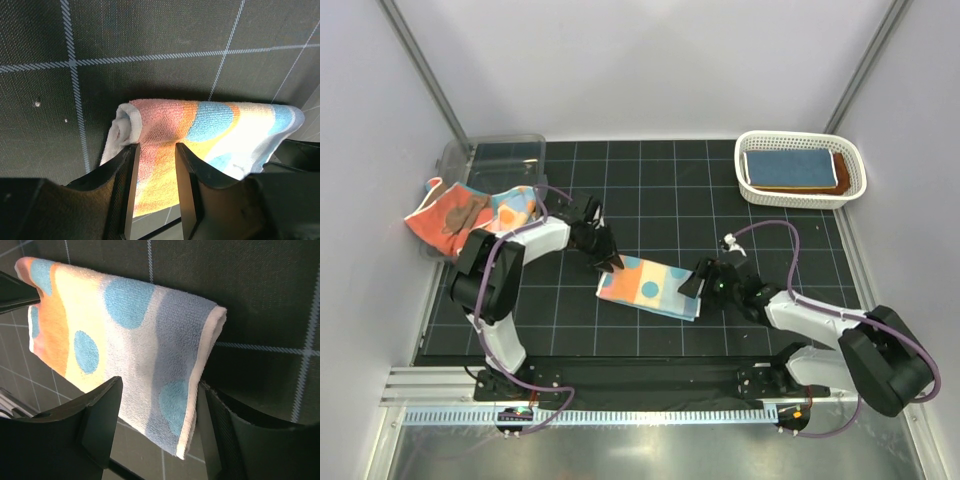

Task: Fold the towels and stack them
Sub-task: Neatly place the folded towel into the bin

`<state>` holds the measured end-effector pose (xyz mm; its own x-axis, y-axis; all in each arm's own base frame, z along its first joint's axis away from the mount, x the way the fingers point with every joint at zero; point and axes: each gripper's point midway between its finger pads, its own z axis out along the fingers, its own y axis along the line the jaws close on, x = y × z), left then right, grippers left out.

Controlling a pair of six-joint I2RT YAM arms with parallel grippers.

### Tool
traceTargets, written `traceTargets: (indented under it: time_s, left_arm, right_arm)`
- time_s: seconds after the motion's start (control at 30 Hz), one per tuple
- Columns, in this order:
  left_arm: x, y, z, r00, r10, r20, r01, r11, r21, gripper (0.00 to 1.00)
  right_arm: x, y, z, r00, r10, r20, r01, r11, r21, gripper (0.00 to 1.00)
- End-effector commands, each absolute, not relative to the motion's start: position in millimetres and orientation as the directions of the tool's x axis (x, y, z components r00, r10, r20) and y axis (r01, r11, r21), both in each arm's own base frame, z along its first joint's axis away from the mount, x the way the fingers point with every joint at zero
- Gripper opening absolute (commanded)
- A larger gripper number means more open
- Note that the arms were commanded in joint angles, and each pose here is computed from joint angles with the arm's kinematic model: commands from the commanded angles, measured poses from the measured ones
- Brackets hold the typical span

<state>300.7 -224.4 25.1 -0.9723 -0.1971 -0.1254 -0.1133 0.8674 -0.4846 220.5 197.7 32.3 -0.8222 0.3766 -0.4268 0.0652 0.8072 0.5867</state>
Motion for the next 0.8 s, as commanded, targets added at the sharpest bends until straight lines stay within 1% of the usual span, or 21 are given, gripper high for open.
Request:
traceTargets:
  time_s: [0.0, 0.07, 0.17, 0.27, 0.3, 0.37, 0.4, 0.43, 0.47, 0.5, 0.53, 0.57, 0.6, 0.63, 0.67, 0.7, 0.73, 0.77]
  left_arm:
    - [279, -205, 5, -0.975, -0.207, -0.081, -0.159, 0.904, -0.398, 0.4]
    - [276, -205, 3, -0.975, -0.213, -0.072, -0.168, 0.904, -0.393, 0.4]
    - [274, -204, 1, -0.972, -0.227, -0.056, -0.188, 0.902, -0.389, 0.4]
    - [275, -203, 2, -0.968, -0.247, -0.045, -0.211, 0.898, -0.386, 0.4]
    - [277, -203, 4, -0.964, -0.26, -0.047, -0.222, 0.894, -0.389, 0.4]
    - [281, -198, 6, -0.957, -0.287, -0.046, -0.247, 0.888, -0.388, 0.4]
    - [285, -196, 9, -0.953, -0.298, -0.05, -0.256, 0.884, -0.392, 0.4]
    - [294, -195, 16, -0.949, -0.308, -0.065, -0.258, 0.88, -0.399, 0.41]
    - [299, -188, 22, -0.944, -0.324, -0.068, -0.274, 0.878, -0.392, 0.41]
    - [305, -183, 27, -0.941, -0.329, -0.077, -0.275, 0.878, -0.391, 0.41]
    - [326, -185, 47, -0.935, -0.334, -0.122, -0.256, 0.871, -0.419, 0.43]
    - [330, -176, 56, -0.931, -0.348, -0.111, -0.277, 0.87, -0.408, 0.44]
    - [337, -171, 65, -0.932, -0.337, -0.132, -0.259, 0.876, -0.407, 0.44]
    - [356, -172, 88, -0.923, -0.338, -0.184, -0.234, 0.873, -0.429, 0.45]
    - [356, -163, 96, -0.922, -0.344, -0.179, -0.247, 0.876, -0.414, 0.46]
    - [362, -158, 104, -0.917, -0.342, -0.204, -0.24, 0.883, -0.403, 0.46]
    - [365, -154, 114, -0.917, -0.328, -0.228, -0.221, 0.891, -0.396, 0.47]
    - [367, -151, 123, -0.913, -0.325, -0.245, -0.213, 0.895, -0.392, 0.47]
  right_arm:
    - [214, 201, 19, -0.83, 0.386, -0.403, 0.089, 0.805, 0.586, 0.65]
    - [213, 202, 17, -0.829, 0.388, -0.402, 0.096, 0.808, 0.581, 0.63]
    - [214, 201, 11, -0.828, 0.389, -0.404, 0.109, 0.818, 0.565, 0.57]
    - [216, 202, 6, -0.826, 0.394, -0.404, 0.117, 0.819, 0.562, 0.45]
    - [218, 203, 7, -0.826, 0.387, -0.409, 0.106, 0.82, 0.562, 0.31]
    - [224, 205, 14, -0.825, 0.371, -0.427, 0.091, 0.832, 0.547, 0.18]
    - [231, 200, 18, -0.809, 0.358, -0.466, 0.078, 0.851, 0.519, 0.06]
    - [230, 194, 21, -0.812, 0.34, -0.475, 0.081, 0.871, 0.485, 0.01]
    - [233, 191, 26, -0.81, 0.325, -0.488, 0.079, 0.885, 0.458, 0.01]
    - [249, 193, 46, -0.783, 0.295, -0.547, 0.039, 0.902, 0.43, 0.01]
    - [248, 187, 49, -0.795, 0.265, -0.546, 0.043, 0.922, 0.385, 0.01]
    - [264, 195, 73, -0.774, 0.252, -0.581, 0.016, 0.924, 0.381, 0.01]
    - [271, 191, 79, -0.773, 0.205, -0.601, -0.008, 0.943, 0.333, 0.01]
    - [271, 188, 81, -0.793, 0.163, -0.587, -0.018, 0.957, 0.29, 0.01]
    - [287, 195, 96, -0.787, 0.144, -0.6, -0.035, 0.961, 0.276, 0.01]
    - [294, 193, 101, -0.789, 0.125, -0.601, -0.041, 0.966, 0.254, 0.01]
    - [295, 187, 100, -0.807, 0.07, -0.587, -0.063, 0.977, 0.203, 0.01]
    - [309, 192, 109, -0.803, 0.055, -0.594, -0.078, 0.978, 0.195, 0.01]
